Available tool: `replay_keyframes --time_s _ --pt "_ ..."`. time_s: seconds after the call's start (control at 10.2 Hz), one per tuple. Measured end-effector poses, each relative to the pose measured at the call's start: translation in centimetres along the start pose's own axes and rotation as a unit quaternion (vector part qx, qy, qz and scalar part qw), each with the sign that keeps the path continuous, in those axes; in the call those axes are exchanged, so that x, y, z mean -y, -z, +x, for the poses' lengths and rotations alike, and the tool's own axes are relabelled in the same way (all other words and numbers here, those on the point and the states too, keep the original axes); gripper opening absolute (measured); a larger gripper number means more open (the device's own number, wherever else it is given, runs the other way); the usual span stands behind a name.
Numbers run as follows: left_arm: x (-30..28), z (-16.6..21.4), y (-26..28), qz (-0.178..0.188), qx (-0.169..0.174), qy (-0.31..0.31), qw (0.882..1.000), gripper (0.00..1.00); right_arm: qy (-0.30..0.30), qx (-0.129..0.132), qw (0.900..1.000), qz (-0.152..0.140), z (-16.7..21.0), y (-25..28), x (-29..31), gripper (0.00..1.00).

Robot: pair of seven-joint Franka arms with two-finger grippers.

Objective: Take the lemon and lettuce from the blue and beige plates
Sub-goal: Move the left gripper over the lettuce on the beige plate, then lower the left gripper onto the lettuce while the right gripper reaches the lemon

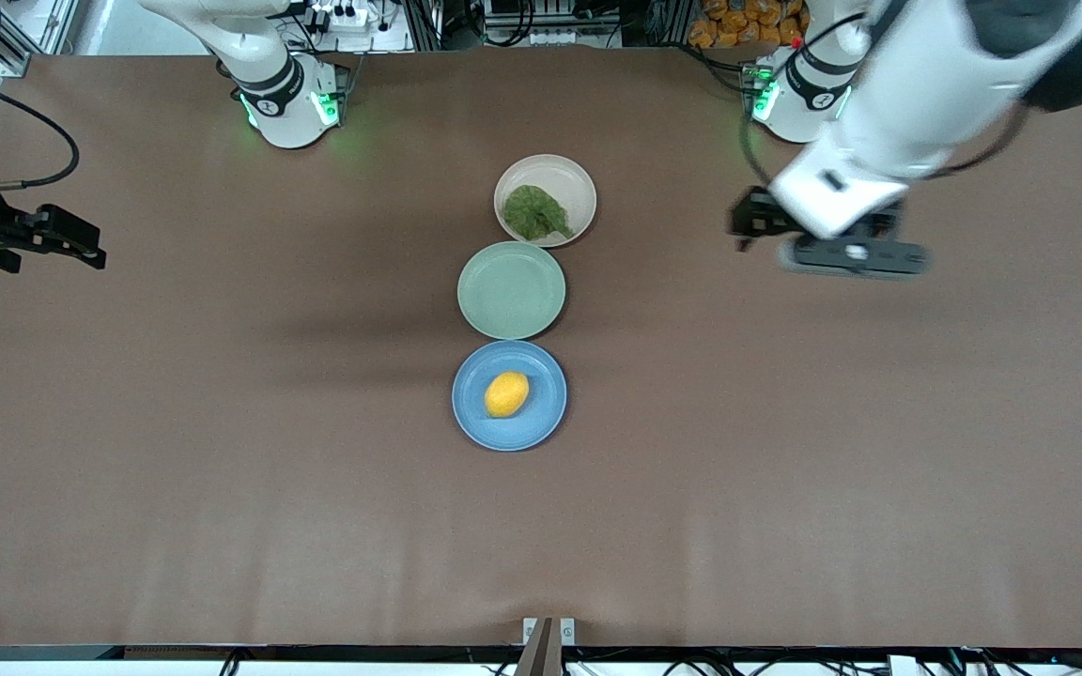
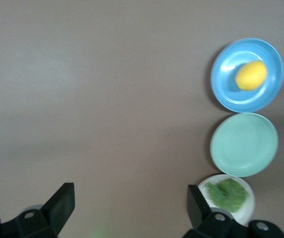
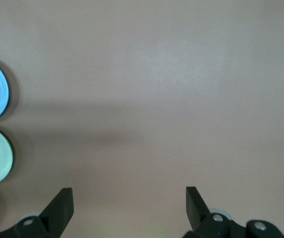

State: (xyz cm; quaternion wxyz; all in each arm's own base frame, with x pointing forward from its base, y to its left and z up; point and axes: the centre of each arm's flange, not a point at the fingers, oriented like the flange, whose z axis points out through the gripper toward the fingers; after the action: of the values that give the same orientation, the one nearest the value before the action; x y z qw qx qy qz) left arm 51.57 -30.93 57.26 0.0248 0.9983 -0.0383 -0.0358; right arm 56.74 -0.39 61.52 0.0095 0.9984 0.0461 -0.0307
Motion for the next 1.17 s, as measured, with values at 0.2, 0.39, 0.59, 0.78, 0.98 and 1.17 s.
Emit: replay_keyframes --time_s 0.2,0.39,0.59,0.78,0.98,1.17 --pt "-8.7 -3.4 -3.7 -0.008 0.024 0.013 1.0 1.0 0.003 0.0 1.0 0.008 0.0 -0.1 -1.0 1.0" --pt "-16.8 -8.1 -8.7 -0.024 0.043 0.063 0.997 1.0 0.003 0.002 1.0 0.009 -0.1 -0.2 -1.6 1.0" --pt "-20.7 -11.8 -14.6 -0.025 0.06 0.09 0.994 1.0 0.017 0.019 1.0 0.014 -0.2 -0.9 -1.3 1.0" --pt "-20.9 -13.2 -18.3 -0.005 0.081 0.107 0.991 1.0 0.043 0.027 0.998 0.025 0.4 -1.8 -0.5 1.0" --pt "-21.2 -14.2 -19.9 0.009 0.092 0.112 0.989 1.0 0.043 0.018 0.998 0.04 1.7 -2.7 2.0 1.0" --pt "-23.2 -17.2 -23.1 0.048 0.08 0.074 0.993 1.0 -0.016 0.021 0.998 0.051 3.2 -4.3 5.9 1.0"
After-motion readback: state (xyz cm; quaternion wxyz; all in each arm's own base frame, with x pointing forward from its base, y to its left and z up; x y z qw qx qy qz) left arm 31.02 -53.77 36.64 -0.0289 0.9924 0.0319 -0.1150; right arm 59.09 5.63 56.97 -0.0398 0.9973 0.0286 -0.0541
